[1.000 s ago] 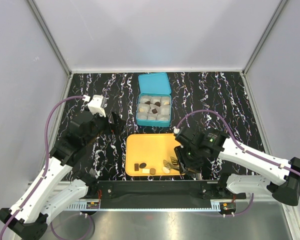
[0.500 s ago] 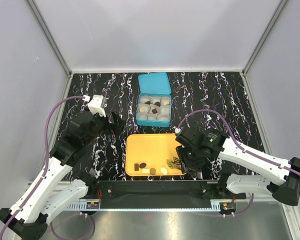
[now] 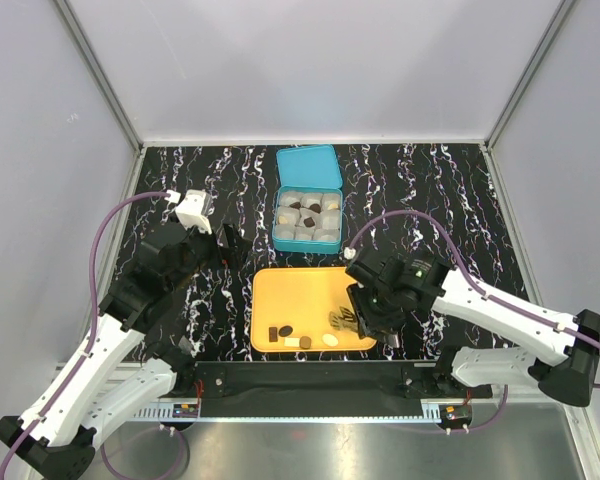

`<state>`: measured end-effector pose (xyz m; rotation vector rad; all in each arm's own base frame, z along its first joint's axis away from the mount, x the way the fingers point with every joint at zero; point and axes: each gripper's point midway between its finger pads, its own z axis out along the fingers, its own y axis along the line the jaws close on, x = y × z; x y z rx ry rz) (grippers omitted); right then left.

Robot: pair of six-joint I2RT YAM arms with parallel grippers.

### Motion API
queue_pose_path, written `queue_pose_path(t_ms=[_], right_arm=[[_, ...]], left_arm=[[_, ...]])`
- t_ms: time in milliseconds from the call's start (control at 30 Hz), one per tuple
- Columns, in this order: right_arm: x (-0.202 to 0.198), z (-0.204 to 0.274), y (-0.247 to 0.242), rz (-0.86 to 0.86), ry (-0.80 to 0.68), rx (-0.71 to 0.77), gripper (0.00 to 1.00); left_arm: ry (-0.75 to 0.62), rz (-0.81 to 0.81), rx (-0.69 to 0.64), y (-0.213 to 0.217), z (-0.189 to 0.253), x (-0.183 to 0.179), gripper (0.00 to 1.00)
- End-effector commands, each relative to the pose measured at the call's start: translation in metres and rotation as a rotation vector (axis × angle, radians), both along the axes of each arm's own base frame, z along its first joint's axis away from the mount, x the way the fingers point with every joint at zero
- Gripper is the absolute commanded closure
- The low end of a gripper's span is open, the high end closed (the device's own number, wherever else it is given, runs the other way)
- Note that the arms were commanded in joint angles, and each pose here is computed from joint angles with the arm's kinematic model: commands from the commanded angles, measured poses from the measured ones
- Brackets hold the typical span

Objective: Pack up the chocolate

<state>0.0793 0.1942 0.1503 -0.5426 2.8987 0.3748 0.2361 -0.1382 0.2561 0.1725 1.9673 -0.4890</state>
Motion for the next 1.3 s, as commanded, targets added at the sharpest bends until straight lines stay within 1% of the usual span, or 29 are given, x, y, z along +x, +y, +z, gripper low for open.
queue_pose_path(t_ms=[0,167,233,567,700,933,1167,1267], right_arm=[[0.016,0.017,0.018,0.037,-0.081,0.045,0.57],[0.025,0.015,0.030,0.065,-0.086,0.034,0.57],[0.032,0.013,0.032,0.069,-0.109,0.014,0.57],[0.069,0.029,0.052,0.082,-0.190,0.018,0.57],[0.091,0.036,0.050,0.071,-0.217,0.031,0.57],[0.151,0.051,0.030,-0.041,-0.290,0.048,0.57],[0.193,0.068,0.038,-0.065,-0.349,0.088,0.57],[0.212,0.070,0.035,-0.085,-0.389,0.042,0.58]], left_arm=[[-0.044,0.000,-0.014,0.000,0.009,0.004,0.01],[-0.045,0.001,-0.012,0.000,0.009,0.003,0.01],[-0.050,0.003,-0.014,0.001,0.010,0.003,0.01],[-0.050,0.008,-0.010,0.002,0.010,0.004,0.01],[-0.049,0.009,-0.009,0.002,0.009,0.004,0.01],[-0.050,0.008,-0.010,0.002,0.010,0.003,0.01],[-0.050,0.005,-0.011,0.001,0.010,0.003,0.01],[-0.051,0.007,-0.012,0.002,0.010,0.003,0.01]])
